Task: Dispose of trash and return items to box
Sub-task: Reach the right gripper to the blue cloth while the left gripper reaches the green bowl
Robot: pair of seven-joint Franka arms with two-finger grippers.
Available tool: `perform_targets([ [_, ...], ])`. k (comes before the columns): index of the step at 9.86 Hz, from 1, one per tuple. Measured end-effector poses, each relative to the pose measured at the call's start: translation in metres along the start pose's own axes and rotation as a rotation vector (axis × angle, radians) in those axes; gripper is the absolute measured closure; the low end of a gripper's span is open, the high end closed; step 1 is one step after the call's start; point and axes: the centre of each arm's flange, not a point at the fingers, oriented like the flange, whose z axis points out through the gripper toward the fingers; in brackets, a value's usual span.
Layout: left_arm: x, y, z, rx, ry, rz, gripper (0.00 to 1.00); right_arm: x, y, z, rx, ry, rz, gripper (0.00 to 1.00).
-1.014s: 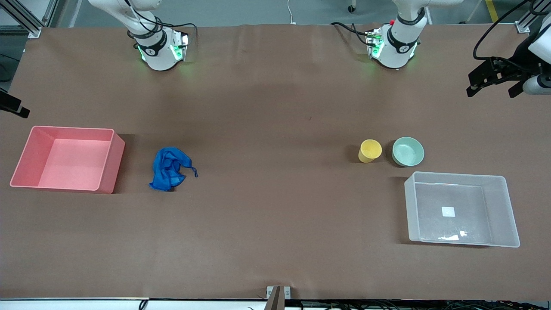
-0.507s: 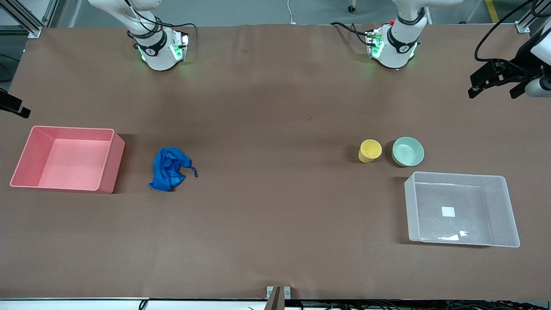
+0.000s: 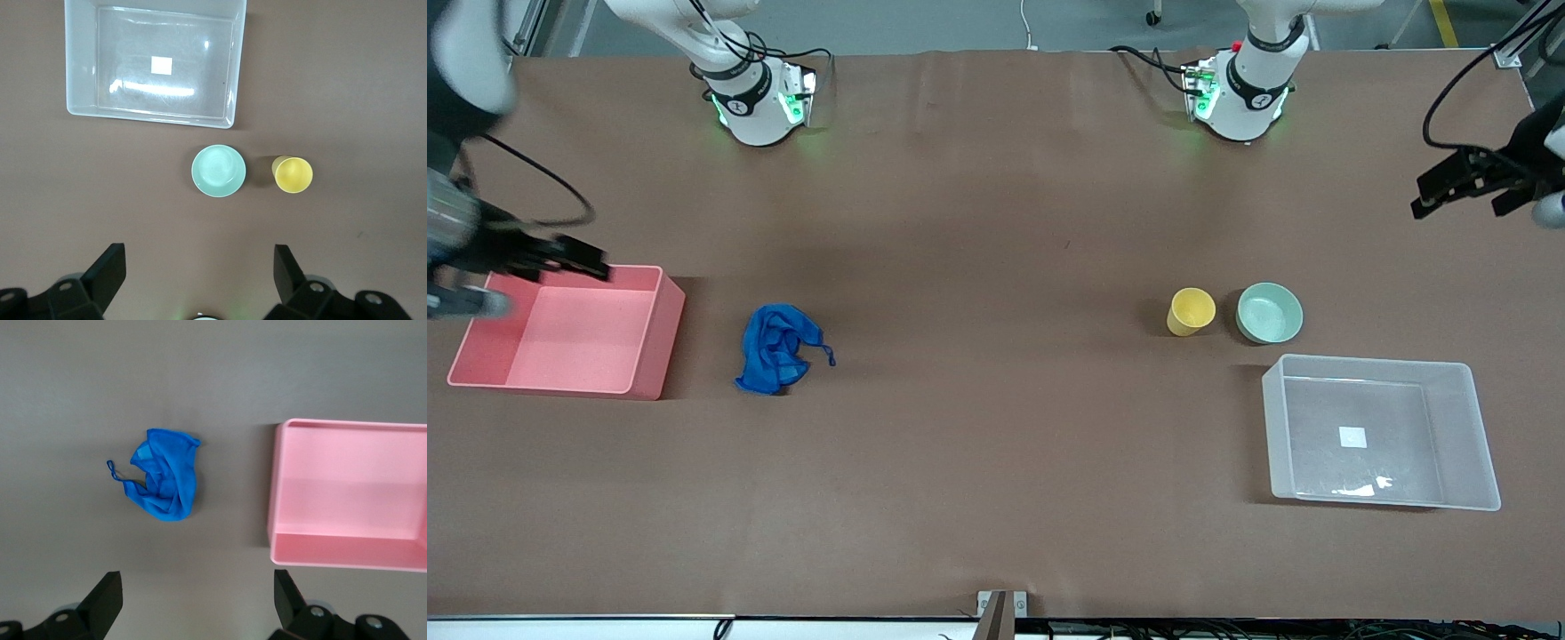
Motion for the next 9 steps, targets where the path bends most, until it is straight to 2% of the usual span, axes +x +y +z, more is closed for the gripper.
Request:
perform_targets([
  [3, 0.011, -0.017, 0.106, -0.001, 0.002, -0.012, 0.03, 0.020, -0.039, 0.139, -0.025, 0.032, -0.013, 0.00],
  [5, 0.000, -0.025, 0.185, -0.001, 0.016, -0.026, 0.02, 0.023, -0.077, 0.218, -0.045, 0.061, 0.017, 0.00],
  [7, -0.021, -0.027, 0.265, 0.004, 0.089, -0.030, 0.00, 0.030, -0.091, 0.283, -0.063, 0.093, 0.021, 0.00],
  [9, -0.040, -0.028, 0.331, 0.015, 0.110, -0.031, 0.00, 0.027, -0.083, 0.315, -0.073, 0.107, 0.028, 0.00],
])
